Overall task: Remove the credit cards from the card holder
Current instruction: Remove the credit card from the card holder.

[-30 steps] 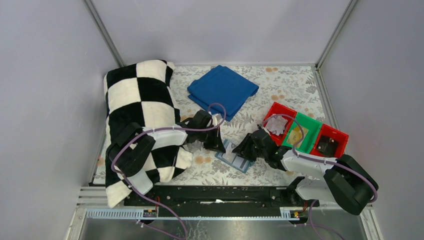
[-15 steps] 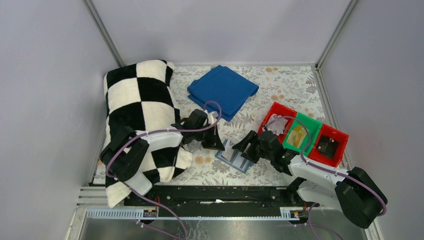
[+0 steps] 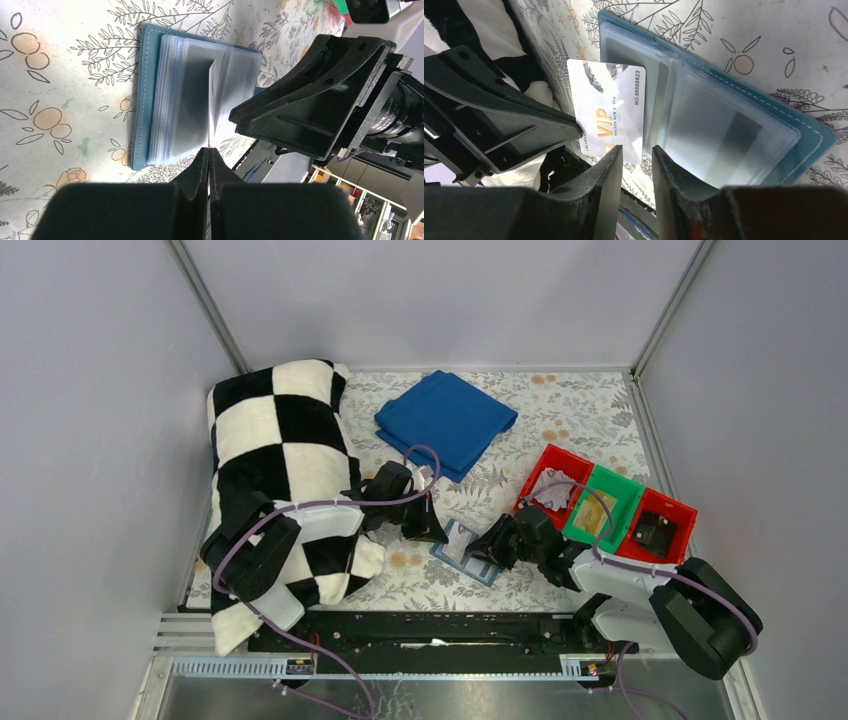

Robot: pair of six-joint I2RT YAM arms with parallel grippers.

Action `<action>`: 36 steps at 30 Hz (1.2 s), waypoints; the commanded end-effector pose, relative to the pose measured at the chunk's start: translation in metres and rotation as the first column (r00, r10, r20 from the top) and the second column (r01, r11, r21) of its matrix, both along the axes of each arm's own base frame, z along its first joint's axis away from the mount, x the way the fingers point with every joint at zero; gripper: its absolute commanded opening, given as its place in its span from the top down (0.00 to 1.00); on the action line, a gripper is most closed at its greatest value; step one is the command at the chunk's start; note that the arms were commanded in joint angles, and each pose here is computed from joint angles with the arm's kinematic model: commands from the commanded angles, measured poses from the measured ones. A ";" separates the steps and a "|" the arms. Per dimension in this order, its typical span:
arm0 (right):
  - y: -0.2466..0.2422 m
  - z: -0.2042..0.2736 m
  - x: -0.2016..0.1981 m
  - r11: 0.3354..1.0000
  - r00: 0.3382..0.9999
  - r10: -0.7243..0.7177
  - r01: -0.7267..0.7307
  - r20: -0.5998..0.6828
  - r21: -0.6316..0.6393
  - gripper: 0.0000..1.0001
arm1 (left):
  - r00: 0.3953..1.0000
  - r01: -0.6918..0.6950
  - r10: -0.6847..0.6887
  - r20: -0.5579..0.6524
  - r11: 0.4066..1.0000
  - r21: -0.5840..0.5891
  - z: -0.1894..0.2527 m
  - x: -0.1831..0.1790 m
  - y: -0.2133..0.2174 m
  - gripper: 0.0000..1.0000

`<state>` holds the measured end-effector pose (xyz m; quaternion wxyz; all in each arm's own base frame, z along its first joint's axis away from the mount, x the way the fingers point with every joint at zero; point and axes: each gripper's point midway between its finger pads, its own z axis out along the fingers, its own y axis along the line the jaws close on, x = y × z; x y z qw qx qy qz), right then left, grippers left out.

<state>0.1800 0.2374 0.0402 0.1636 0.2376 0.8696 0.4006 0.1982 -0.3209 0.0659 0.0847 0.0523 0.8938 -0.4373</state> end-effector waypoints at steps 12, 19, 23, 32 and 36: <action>0.016 0.007 0.019 0.999 0.998 0.038 -0.038 0.043 -0.001 0.86 | 1.000 0.015 -0.014 0.011 1.000 -0.026 -0.003 0.002 -0.003 1.00; 0.011 -0.003 0.020 0.999 0.999 0.020 -0.019 0.028 -0.038 0.88 | 1.000 0.024 -0.023 0.017 0.999 -0.024 -0.003 0.001 -0.002 1.00; 0.011 -0.008 0.018 0.999 1.000 0.023 -0.022 0.016 -0.038 0.87 | 0.999 0.034 -0.034 0.009 0.999 -0.033 -0.003 -0.001 -0.004 1.00; 0.013 -0.013 0.016 0.999 0.999 0.032 -0.032 -0.002 -0.035 0.88 | 0.995 0.095 -0.098 -0.037 0.993 -0.065 -0.004 -0.007 -0.012 0.99; 0.014 -0.014 0.016 0.999 0.999 0.035 -0.035 -0.003 -0.029 0.88 | 0.993 0.105 -0.107 -0.042 0.993 -0.046 -0.007 -0.008 -0.011 0.91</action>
